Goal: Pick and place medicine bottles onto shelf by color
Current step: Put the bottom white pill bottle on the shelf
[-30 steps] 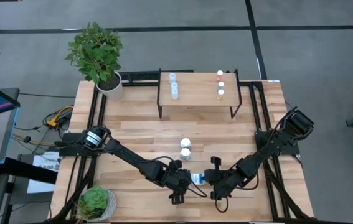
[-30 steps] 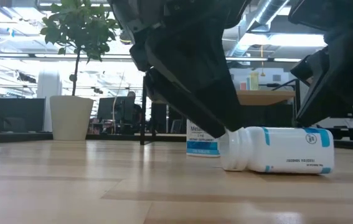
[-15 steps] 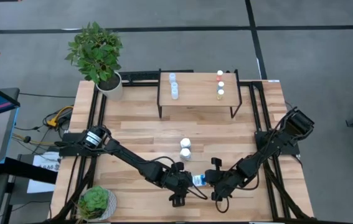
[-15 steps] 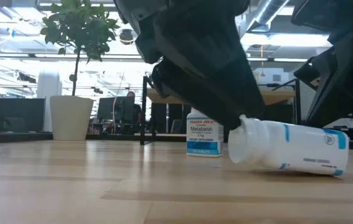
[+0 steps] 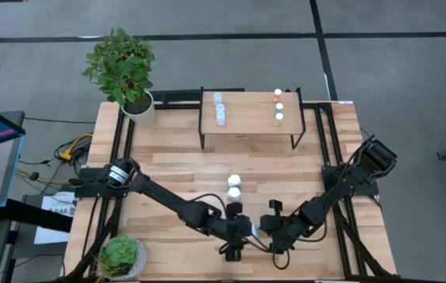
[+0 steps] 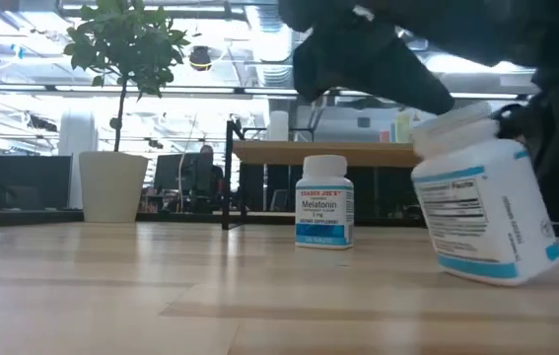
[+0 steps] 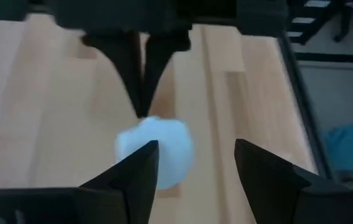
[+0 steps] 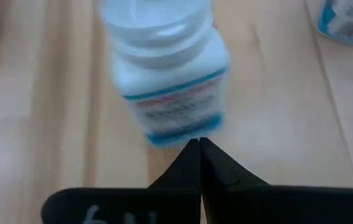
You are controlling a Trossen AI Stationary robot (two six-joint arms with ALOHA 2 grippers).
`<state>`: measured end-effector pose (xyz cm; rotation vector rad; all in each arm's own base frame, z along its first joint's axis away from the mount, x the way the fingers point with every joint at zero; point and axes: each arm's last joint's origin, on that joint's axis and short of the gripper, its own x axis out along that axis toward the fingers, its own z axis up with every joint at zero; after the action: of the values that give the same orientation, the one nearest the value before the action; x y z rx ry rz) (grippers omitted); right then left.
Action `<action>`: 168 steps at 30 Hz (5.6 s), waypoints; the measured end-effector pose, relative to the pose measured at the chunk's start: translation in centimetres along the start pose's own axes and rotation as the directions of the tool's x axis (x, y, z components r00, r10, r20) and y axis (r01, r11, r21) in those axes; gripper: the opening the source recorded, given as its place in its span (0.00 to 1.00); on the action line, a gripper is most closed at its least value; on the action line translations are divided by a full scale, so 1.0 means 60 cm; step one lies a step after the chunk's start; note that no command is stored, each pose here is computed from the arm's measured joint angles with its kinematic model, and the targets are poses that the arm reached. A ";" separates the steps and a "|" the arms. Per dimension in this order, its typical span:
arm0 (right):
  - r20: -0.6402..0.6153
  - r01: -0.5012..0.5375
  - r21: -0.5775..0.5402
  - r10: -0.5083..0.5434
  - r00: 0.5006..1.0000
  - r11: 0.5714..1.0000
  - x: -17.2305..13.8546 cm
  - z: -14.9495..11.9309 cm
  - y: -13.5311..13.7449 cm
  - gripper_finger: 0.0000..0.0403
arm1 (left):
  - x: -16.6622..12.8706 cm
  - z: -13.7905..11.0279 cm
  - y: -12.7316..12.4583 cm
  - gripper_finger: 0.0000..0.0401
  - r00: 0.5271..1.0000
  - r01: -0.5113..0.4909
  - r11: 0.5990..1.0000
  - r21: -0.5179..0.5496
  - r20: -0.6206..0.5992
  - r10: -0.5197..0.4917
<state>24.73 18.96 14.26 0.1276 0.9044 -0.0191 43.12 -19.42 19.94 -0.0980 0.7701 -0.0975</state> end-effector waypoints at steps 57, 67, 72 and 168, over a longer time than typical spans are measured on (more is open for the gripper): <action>0.144 -0.268 0.093 0.253 0.957 0.959 -0.177 0.027 0.012 0.47 | -0.145 -0.068 0.045 0.50 0.687 0.006 0.919 0.394 -0.669 0.282; 0.054 -0.391 0.382 0.402 0.914 0.837 -0.188 0.055 0.012 0.42 | -0.166 -0.082 0.059 0.50 0.550 0.024 0.900 0.436 -0.757 0.352; 0.064 -0.458 0.467 0.487 0.871 0.756 -0.211 0.082 0.025 0.40 | -0.174 -0.086 0.062 0.50 0.503 0.063 0.885 0.462 -0.781 0.371; -0.430 0.018 0.205 0.073 0.900 0.979 -0.138 0.244 0.017 0.63 | -0.318 -0.195 0.107 0.50 0.987 -0.144 0.943 0.302 0.106 0.117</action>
<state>31.13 17.92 29.83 0.3477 1.3509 -0.0593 21.66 -11.32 23.94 0.2453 0.6642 -0.0862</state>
